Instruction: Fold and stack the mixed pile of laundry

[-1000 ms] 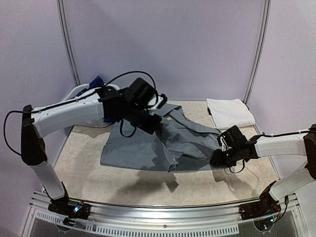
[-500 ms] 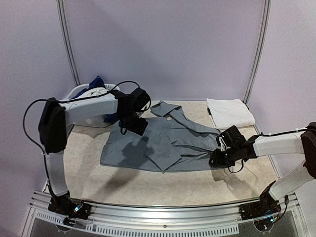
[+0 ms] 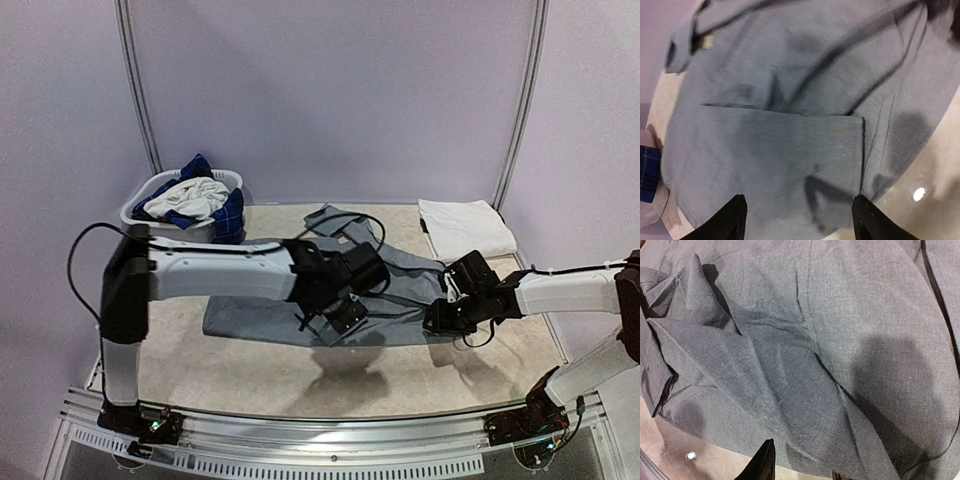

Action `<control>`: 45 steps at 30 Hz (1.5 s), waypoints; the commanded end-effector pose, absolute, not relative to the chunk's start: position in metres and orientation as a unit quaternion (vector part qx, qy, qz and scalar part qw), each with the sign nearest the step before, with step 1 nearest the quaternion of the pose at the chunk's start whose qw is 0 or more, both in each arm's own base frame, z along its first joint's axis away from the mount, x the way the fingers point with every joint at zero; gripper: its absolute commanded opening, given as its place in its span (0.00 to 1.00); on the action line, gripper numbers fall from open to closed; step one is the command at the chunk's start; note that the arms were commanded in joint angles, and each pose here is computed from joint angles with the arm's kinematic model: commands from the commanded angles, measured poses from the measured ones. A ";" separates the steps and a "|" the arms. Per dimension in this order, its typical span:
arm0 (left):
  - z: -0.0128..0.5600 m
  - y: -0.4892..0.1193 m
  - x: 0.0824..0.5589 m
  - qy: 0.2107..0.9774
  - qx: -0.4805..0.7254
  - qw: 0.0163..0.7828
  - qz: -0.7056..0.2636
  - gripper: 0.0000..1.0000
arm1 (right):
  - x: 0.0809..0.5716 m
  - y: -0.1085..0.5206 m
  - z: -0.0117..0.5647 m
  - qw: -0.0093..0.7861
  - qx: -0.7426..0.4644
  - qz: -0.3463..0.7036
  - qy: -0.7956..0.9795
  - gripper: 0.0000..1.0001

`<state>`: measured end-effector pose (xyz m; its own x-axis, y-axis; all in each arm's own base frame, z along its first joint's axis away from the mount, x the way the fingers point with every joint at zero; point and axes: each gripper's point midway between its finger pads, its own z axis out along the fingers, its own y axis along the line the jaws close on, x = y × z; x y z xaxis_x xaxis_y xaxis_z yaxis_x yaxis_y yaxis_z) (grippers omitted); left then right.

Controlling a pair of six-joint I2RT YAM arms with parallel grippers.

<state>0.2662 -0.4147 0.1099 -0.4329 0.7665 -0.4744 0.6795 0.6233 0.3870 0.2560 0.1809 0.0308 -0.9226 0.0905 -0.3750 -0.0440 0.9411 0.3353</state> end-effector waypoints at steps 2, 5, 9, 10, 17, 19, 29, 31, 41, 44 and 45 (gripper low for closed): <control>0.076 -0.433 0.258 0.832 0.463 0.286 0.110 0.73 | 0.257 0.179 0.033 0.200 0.014 0.171 0.965 0.38; 0.066 -0.439 0.257 0.832 0.470 0.275 0.107 0.72 | 0.256 0.178 0.032 0.199 0.014 0.169 0.965 0.38; 0.053 -0.438 0.259 0.830 0.473 0.269 0.122 0.72 | 0.255 0.177 0.032 0.199 0.012 0.168 0.965 0.38; 0.050 -0.437 0.260 0.830 0.473 0.268 0.126 0.72 | 0.255 0.177 0.032 0.200 0.012 0.168 0.965 0.38; 0.031 -0.428 0.268 0.832 0.469 0.256 0.149 0.71 | 0.253 0.176 0.031 0.197 0.011 0.167 0.966 0.38; 0.030 -0.427 0.273 0.836 0.463 0.257 0.145 0.70 | 0.253 0.176 0.031 0.197 0.011 0.167 0.966 0.38; 0.048 -0.423 0.284 0.829 0.454 0.284 0.161 0.20 | 0.252 0.174 0.028 0.196 0.013 0.163 0.967 0.38; 0.052 -0.420 0.286 0.829 0.452 0.287 0.163 0.10 | 0.252 0.174 0.029 0.197 0.013 0.164 0.967 0.38; 0.154 -0.362 0.295 0.828 0.372 0.404 0.114 0.00 | 0.254 0.173 0.027 0.196 0.016 0.157 0.968 0.38; 0.158 -0.335 0.289 0.827 0.364 0.417 0.098 0.00 | 0.255 0.173 0.029 0.199 0.017 0.156 0.967 0.38; 0.158 -0.325 0.291 0.832 0.354 0.417 0.093 0.00 | 0.256 0.173 0.029 0.200 0.017 0.156 0.967 0.38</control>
